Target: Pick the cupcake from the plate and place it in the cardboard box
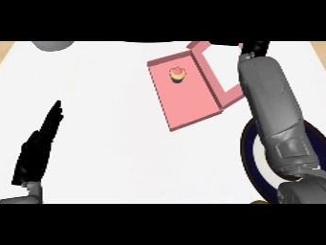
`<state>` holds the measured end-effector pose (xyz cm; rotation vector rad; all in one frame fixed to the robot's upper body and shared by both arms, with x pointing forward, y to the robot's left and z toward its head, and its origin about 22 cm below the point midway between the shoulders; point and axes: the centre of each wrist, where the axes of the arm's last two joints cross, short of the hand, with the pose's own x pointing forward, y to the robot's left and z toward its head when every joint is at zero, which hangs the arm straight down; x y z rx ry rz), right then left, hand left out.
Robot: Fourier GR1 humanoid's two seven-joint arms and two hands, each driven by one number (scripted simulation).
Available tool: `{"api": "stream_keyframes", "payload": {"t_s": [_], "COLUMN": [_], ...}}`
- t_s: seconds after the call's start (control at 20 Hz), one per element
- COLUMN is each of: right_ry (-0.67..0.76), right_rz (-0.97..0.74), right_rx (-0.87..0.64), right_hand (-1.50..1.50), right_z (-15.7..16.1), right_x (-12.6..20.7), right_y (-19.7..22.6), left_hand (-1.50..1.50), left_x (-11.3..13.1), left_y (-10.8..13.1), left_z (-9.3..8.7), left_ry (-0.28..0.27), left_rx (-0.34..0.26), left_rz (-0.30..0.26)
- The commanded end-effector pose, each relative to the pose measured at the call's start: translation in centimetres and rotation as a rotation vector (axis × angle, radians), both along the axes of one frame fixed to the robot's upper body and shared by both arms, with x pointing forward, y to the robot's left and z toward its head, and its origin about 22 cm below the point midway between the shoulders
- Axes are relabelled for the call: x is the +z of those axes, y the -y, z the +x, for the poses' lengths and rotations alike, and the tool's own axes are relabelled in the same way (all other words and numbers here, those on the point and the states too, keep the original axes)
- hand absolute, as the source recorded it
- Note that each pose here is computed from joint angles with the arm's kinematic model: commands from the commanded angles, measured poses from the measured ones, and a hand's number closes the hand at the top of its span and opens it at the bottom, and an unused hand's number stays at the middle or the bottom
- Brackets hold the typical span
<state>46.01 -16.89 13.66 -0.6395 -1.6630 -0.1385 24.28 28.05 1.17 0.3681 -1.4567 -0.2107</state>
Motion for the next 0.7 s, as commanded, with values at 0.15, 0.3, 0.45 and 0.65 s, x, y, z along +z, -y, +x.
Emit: {"api": "stream_keyframes", "payload": {"t_s": [0.15,0.3,0.45,0.65], "right_ry": [0.069,0.085,0.086,0.082], "right_rz": [0.083,0.103,0.092,0.059], "right_rx": [-0.161,-0.166,-0.162,-0.084], "right_hand": [-1.50,-1.50,-1.50,-1.50], "right_z": [-1.5,-3.3,-5.4,-9.5], "right_x": [-0.5,0.1,-0.4,-0.4], "right_y": [9.7,14.3,18.3,22.2], "left_hand": [0.00,0.00,0.00,0.00], "left_x": [0.4,0.9,0.6,-0.1], "left_y": [0.4,-1.8,-2.2,-1.2], "left_z": [-0.1,-0.2,-0.2,-0.5], "left_ry": [-0.006,0.007,-0.007,-0.018], "left_rx": [0.018,0.035,0.043,0.037], "left_rz": [0.007,0.021,0.022,-0.003]}}
